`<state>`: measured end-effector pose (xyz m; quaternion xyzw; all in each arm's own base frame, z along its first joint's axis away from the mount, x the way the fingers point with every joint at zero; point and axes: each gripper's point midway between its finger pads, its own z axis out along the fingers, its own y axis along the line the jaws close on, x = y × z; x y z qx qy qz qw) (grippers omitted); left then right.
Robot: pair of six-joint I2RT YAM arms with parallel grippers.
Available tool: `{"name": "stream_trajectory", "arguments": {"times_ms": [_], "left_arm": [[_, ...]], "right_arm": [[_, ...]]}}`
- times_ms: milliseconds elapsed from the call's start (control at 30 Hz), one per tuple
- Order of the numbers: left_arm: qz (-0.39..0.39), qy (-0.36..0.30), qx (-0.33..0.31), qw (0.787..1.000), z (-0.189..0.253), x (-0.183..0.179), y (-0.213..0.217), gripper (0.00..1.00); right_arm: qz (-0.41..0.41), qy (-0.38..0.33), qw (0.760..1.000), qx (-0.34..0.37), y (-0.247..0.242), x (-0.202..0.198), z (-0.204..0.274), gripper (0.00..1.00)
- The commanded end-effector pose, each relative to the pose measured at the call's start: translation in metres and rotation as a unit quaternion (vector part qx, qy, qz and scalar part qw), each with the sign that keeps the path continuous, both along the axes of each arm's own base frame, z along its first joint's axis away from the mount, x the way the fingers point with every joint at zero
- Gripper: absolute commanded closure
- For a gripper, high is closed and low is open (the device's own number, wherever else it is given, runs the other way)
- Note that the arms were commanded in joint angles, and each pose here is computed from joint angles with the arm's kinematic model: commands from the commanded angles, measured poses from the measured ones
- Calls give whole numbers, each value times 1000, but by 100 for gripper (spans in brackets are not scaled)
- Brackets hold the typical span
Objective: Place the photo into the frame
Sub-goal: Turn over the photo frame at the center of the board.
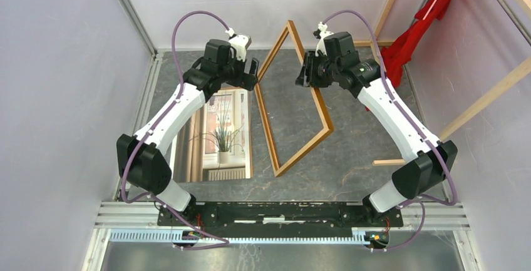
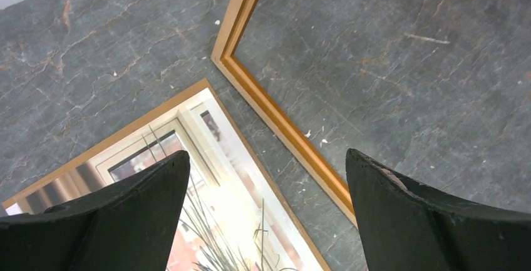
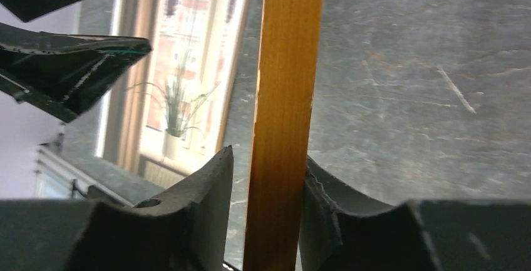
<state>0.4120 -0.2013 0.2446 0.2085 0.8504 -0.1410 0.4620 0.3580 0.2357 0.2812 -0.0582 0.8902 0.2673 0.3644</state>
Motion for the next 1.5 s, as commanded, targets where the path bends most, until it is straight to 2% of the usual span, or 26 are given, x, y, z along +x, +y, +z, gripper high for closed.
{"name": "stream_trajectory", "arguments": {"times_ms": [0, 133, 500, 767, 1067, 1300, 1467], "left_arm": [[3, 0, 49, 999, -17, -4, 15, 0], [11, 8, 77, 997, -30, -8, 26, 0], [12, 22, 94, 995, -39, -13, 37, 0], [15, 15, 94, 995, -31, -14, 42, 0], [28, 7, 104, 994, -27, -13, 52, 0], [28, 7, 103, 994, -26, -13, 53, 0], [27, 6, 107, 994, -27, -15, 56, 0]], "right_arm": [[-30, -54, 996, -67, -33, 0, 20, 61], [-67, -45, 989, -126, -59, -1, -2, 72], [-139, -18, 967, -213, -106, -14, -56, 72], [-134, 20, 959, -247, -115, -16, -114, 73], [-139, 44, 945, -293, -128, -19, -155, 76], [-144, 77, 910, -381, -151, -16, -198, 77], [-132, 80, 895, -418, -158, -10, -219, 78]]}}
